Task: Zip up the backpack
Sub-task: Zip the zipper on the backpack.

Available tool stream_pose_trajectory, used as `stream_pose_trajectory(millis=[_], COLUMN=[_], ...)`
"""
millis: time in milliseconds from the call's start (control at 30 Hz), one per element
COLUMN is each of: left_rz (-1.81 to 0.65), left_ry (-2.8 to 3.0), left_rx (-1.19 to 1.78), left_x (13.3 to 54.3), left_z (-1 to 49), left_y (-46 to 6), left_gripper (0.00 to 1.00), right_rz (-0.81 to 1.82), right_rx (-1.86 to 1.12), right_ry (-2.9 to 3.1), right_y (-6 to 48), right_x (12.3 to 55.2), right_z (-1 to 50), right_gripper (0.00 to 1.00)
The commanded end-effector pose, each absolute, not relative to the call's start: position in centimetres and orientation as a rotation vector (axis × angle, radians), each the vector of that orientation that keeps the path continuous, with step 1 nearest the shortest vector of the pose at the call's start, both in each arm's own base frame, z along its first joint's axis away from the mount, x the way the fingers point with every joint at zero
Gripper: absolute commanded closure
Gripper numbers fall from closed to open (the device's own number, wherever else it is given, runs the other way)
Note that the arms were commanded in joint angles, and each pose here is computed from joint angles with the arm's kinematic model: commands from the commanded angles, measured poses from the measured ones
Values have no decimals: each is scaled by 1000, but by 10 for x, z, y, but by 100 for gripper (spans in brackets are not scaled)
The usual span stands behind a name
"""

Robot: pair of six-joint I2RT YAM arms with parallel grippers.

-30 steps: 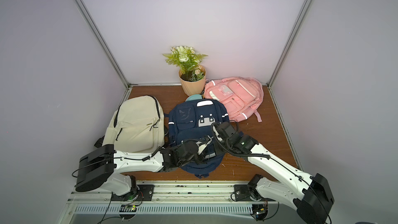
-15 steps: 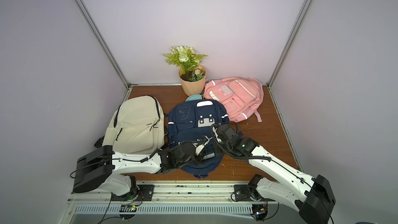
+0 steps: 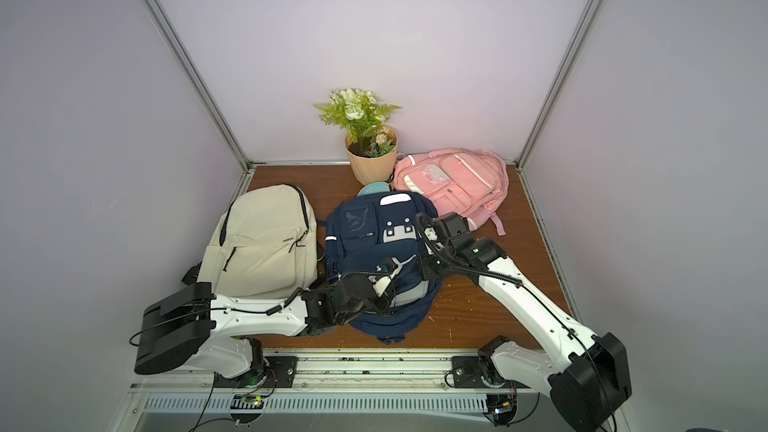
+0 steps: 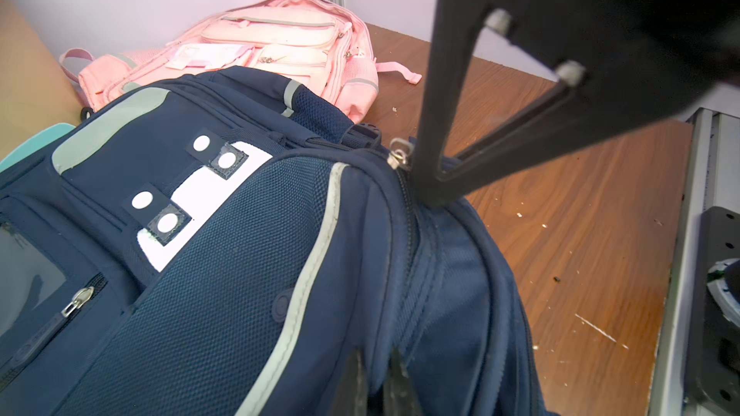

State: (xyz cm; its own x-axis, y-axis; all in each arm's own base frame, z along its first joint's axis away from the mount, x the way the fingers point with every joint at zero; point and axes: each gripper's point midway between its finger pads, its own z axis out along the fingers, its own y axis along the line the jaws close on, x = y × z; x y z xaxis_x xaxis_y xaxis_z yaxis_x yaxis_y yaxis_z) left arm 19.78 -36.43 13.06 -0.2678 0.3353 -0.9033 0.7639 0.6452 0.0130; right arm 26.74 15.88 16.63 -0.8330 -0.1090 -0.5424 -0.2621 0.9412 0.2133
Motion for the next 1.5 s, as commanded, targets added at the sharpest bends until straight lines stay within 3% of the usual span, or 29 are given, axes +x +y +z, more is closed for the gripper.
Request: stream_pose_trajectory(millis=[0, 200, 467, 533, 633, 733, 1267, 1300, 1467], left_rz=[-273, -284, -315, -332, -366, -395, -519, -524, -505], left_ry=[2047, 2044, 2029, 2006, 1959, 1945, 1893, 1892, 1904], left_rx=[1025, 1077, 1057, 1004, 920, 874, 908, 891, 811], left_x=[183, 174, 177, 184, 194, 207, 213, 215, 232], left_z=[60, 52, 66, 80, 105, 118, 141, 142, 137], left_y=[-314, -318, -343, -350, -359, -363, -396, -396, -394], left_gripper=[100, 100, 100, 92, 65, 54, 32, 32, 51], right_rz=[-103, -1, 334, 429, 524, 548, 585, 591, 635], right_rx=[101, 60, -170, -243, -341, -394, -466, -468, -455], right_ry=[2379, 2306, 2235, 2176, 2138, 2166, 2185, 2182, 2156], right_y=[61, 76, 153, 174, 197, 207, 235, 236, 238], right_x=[316, 329, 315, 299, 275, 256, 231, 230, 226], right_z=[204, 217, 212, 224, 230, 218, 210, 211, 219], right_gripper=[96, 96, 100, 100, 100, 100, 100, 100, 99])
